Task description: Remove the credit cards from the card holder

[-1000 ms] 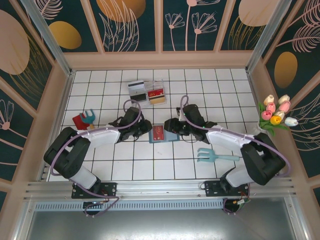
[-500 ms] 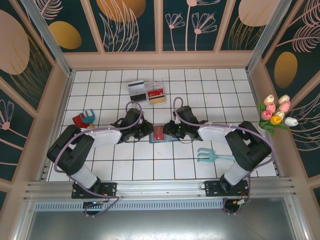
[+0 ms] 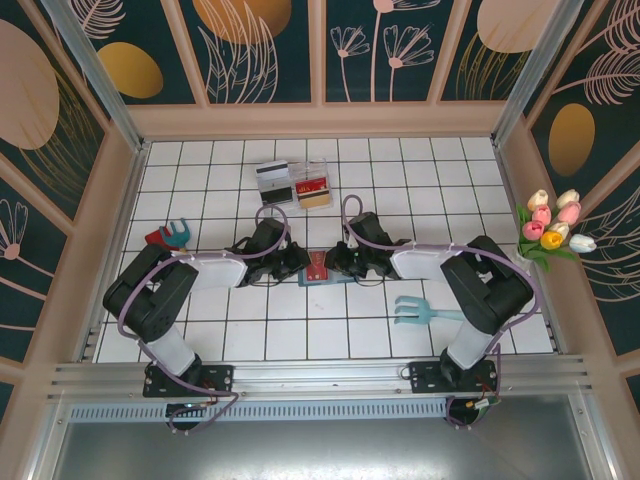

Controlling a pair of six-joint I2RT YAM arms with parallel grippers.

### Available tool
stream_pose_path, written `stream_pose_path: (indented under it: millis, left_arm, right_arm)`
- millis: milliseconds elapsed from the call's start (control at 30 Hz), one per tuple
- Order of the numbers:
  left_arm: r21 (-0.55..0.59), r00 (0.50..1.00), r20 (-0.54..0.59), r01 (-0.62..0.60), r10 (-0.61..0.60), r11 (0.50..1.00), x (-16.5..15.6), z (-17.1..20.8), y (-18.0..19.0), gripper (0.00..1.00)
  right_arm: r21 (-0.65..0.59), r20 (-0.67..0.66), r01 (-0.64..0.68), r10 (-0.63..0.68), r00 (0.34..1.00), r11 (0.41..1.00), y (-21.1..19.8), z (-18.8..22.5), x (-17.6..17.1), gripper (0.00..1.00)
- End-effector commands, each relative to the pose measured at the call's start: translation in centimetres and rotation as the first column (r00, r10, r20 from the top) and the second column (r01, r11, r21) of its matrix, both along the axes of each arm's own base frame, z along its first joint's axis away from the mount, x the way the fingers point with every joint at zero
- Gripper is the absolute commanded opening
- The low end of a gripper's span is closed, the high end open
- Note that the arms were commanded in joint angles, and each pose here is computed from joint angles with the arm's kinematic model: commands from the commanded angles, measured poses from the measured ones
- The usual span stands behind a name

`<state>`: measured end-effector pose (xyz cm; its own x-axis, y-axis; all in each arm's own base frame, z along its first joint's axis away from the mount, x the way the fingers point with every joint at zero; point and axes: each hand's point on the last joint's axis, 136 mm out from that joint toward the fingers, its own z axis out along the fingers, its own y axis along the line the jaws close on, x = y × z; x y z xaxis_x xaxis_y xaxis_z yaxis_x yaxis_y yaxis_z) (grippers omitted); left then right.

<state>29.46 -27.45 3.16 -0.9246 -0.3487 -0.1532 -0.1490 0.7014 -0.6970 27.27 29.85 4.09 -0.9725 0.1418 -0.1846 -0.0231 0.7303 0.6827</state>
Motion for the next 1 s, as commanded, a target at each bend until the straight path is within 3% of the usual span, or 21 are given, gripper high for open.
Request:
stream_pose_path:
  millis: [0,667,967]
  left_arm:
    - [0.004,1.0,-0.006,-0.005,0.005,1.0,0.0,-0.3,0.0,0.16]
    - [0.012,0.999,-0.04,0.005,-0.004,1.0,-1.1,-1.6,0.5,0.16]
    - [0.03,0.999,-0.04,-0.005,0.006,1.0,-1.2,-2.1,0.9,0.15]
  right_arm:
    - [0.0,0.016,-0.015,0.015,1.0,1.0,0.5,0.0,0.4,0.19]
    - [0.053,-0.024,-0.051,0.053,0.998,0.997,1.4,-1.2,-0.3,0.17]
    - [0.029,-0.008,-0.007,0.007,1.0,1.0,0.3,-0.8,0.1,0.11]
